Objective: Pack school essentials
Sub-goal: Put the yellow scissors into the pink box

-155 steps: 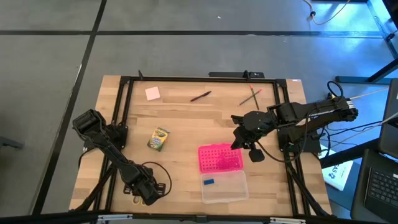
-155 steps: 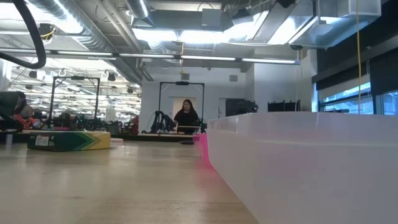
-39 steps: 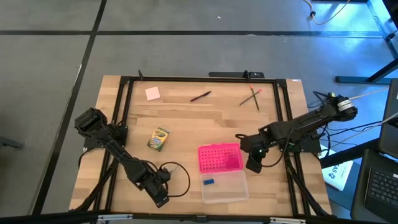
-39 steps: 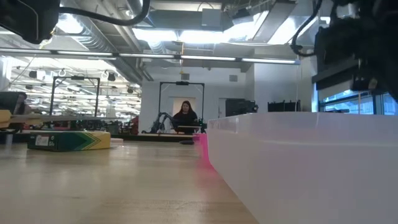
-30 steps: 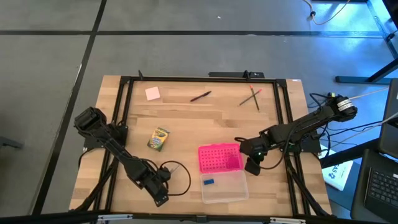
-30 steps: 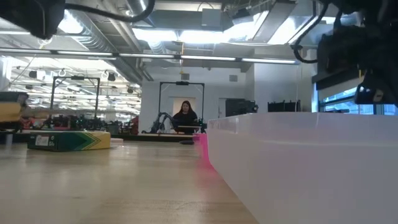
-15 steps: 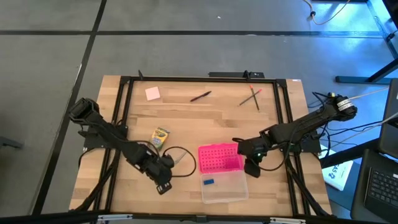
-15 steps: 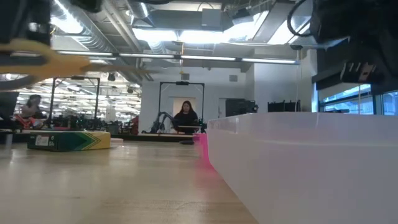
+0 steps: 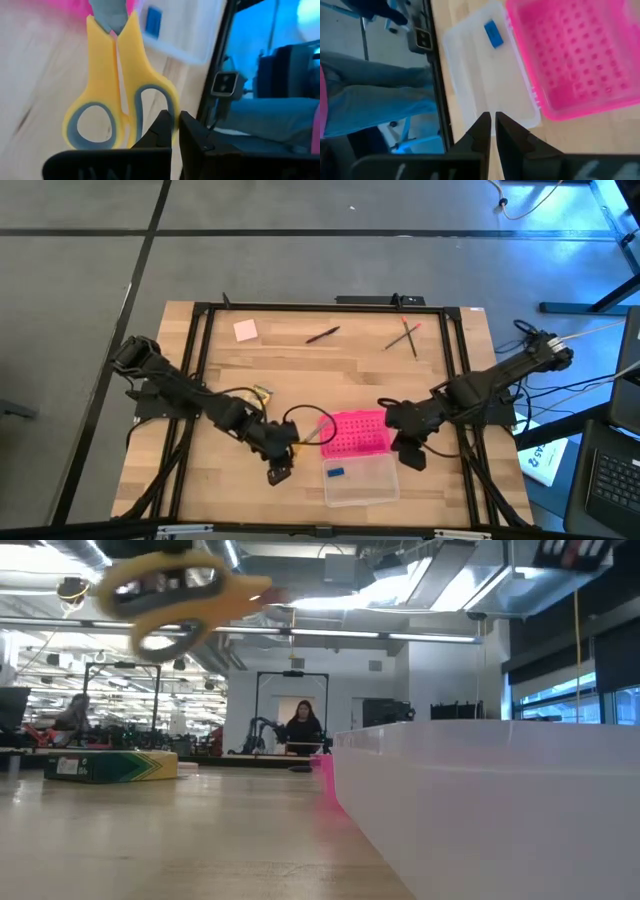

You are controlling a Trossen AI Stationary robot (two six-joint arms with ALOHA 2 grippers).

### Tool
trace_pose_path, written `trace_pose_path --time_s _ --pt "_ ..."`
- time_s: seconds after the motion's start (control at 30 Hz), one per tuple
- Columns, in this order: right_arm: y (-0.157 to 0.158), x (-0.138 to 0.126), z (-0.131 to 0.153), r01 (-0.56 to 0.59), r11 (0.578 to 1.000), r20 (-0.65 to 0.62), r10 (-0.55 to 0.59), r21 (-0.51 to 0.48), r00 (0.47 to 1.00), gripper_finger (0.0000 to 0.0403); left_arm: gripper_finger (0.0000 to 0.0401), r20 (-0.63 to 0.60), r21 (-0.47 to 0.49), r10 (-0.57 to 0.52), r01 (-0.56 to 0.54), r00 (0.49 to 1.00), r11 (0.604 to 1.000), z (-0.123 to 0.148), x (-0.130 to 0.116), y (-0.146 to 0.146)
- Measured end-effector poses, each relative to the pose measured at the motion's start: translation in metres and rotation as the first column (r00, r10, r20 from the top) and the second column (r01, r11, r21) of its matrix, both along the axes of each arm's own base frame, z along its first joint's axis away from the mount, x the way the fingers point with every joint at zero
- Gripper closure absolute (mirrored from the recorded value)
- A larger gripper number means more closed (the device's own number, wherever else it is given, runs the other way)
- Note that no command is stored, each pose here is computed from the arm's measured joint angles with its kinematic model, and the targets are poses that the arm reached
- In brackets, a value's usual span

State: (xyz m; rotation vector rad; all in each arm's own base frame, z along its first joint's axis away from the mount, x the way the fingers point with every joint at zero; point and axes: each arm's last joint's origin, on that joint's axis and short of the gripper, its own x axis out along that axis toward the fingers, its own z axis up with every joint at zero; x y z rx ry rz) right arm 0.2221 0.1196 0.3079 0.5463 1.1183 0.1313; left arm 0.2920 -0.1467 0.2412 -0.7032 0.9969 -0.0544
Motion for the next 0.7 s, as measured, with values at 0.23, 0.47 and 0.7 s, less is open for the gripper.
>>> trace_pose_path --time_s 0.23,0.47,0.7 --pt "0.010 -0.006 0.043 0.027 0.998 0.142 -0.020 -0.048 0.990 0.0373 0.0399 0.211 0.025 -0.020 0.015 0.977 1.000 0.012 0.018 0.010" --pt "0.017 -0.011 0.058 0.050 0.996 0.204 -0.034 -0.072 0.978 0.0373 0.0399 0.333 0.055 -0.058 0.042 0.941 0.998 0.015 0.030 0.011" --pt "0.021 -0.017 0.058 0.038 0.997 0.196 -0.024 -0.069 0.980 0.0373 0.0398 0.352 0.078 -0.101 0.078 0.931 0.994 0.001 0.040 0.004"
